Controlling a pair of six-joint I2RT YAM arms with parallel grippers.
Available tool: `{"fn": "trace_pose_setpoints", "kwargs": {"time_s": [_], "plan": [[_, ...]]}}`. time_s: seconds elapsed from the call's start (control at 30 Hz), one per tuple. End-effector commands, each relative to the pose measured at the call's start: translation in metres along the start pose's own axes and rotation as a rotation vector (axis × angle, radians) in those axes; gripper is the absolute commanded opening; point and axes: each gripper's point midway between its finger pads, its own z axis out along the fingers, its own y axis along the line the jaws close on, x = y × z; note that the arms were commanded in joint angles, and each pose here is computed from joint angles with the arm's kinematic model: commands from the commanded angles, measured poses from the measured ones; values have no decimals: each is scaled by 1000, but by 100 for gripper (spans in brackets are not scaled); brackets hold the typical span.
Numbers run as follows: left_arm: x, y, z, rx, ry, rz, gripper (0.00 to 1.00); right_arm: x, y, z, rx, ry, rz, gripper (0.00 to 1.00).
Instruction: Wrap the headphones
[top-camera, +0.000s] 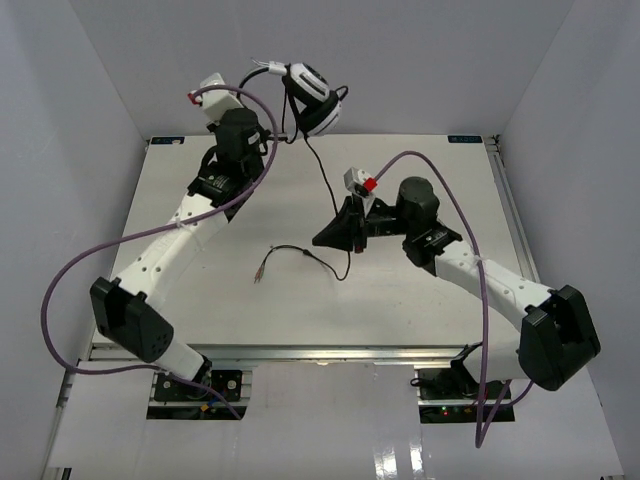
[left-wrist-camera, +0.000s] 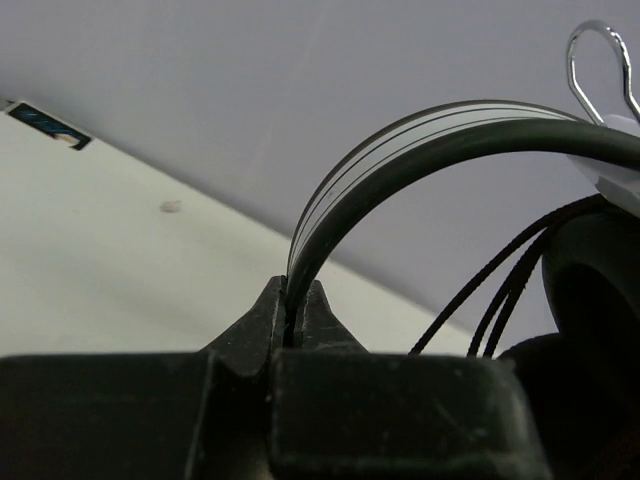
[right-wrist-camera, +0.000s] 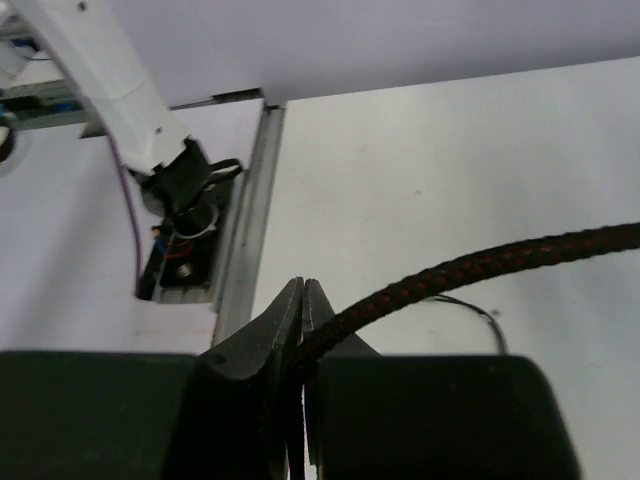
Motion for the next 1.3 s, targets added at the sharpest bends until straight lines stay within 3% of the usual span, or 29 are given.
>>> {"fn": "trace_pose_setpoints", "kwargs": {"time_s": [0.0, 0.13, 0.23, 0.33, 0.4, 0.47, 0.73, 0.9, 1.03, 1.1, 1.2, 1.27], "plan": [[43, 19, 18, -18, 95, 386, 0, -6, -48, -19, 279, 297, -231, 8], [126, 30, 16, 74, 336, 603, 0, -18, -88, -40, 485, 568, -495, 8], [165, 19, -14, 297, 456, 690, 0, -37, -130, -80, 754, 709, -676, 8], [162, 1, -52, 551, 483, 694, 0, -45, -153, -105, 872, 809, -807, 9], [166, -10, -81, 727, 516, 680, 0, -44, -168, -121, 932, 838, -828, 10], [152, -16, -98, 797, 494, 651, 0, -38, -177, -130, 942, 839, -808, 11], [94, -55, -152, 1015, 437, 426, 0, 6, -190, -133, 809, 689, -595, 16], [37, -59, -137, 821, 336, 245, 0, 12, -171, -118, 659, 429, -375, 15], [-14, -77, -144, 824, 229, 14, 0, 17, -115, -77, 268, 179, -130, 27], [-35, -93, -151, 863, 220, -146, 0, 8, -87, -61, 90, 39, -117, 31], [-55, -105, -152, 874, 206, -341, 0, -11, -53, -50, -49, -87, -76, 35], [-69, -107, -150, 859, 169, -448, 0, -14, -44, -43, -102, -119, 54, 38]]}}
